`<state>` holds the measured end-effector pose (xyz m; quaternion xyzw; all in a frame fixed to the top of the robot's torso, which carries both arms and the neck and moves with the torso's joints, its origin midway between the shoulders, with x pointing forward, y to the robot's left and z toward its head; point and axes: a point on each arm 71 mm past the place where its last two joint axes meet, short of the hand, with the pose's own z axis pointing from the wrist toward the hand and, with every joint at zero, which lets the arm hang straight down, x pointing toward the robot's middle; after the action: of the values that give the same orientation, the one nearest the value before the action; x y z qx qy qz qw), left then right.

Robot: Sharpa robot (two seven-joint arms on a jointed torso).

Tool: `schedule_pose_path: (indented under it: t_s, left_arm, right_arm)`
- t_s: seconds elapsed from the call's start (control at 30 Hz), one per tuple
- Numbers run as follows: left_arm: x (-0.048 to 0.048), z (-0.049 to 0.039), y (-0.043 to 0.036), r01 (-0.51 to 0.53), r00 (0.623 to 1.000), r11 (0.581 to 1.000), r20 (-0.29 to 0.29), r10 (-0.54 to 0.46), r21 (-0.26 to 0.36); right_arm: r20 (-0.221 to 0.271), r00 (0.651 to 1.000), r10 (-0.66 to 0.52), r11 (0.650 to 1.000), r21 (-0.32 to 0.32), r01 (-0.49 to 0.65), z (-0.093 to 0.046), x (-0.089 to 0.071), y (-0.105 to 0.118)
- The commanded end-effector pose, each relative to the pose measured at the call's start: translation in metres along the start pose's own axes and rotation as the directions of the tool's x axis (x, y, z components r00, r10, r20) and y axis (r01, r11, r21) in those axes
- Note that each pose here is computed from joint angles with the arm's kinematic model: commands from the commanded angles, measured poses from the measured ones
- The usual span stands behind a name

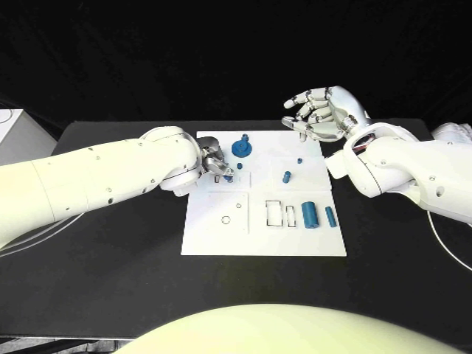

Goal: Assemble the parts on the task board

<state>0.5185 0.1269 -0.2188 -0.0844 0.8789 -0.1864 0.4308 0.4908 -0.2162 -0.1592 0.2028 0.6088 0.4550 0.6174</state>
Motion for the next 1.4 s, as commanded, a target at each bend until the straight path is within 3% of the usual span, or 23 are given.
schedule_pose_path:
  t_s: [0.03, 0.73, 1.4]
  left_arm:
    - [0.0005, 0.0009, -0.0022, -0.006, 1.000, 1.000, 0.019, 0.006, 0.018]
    - [0.0015, 0.0043, -0.0024, -0.027, 0.999, 0.999, 0.038, 0.027, 0.021]
    - [0.0070, 0.0041, -0.0033, -0.064, 0.997, 0.997, -0.034, 0.065, 0.035]
  right_arm:
    - [-0.012, 1.000, 0.002, 1.000, -0.008, -0.002, 0.0000, 0.0011, 0.0004]
    - [-0.014, 1.000, 0.003, 1.000, -0.007, -0.003, 0.0000, 0.0019, 0.0003]
    - [-0.015, 1.000, 0.003, 1.000, -0.007, -0.003, -0.0001, 0.0019, 0.0002]
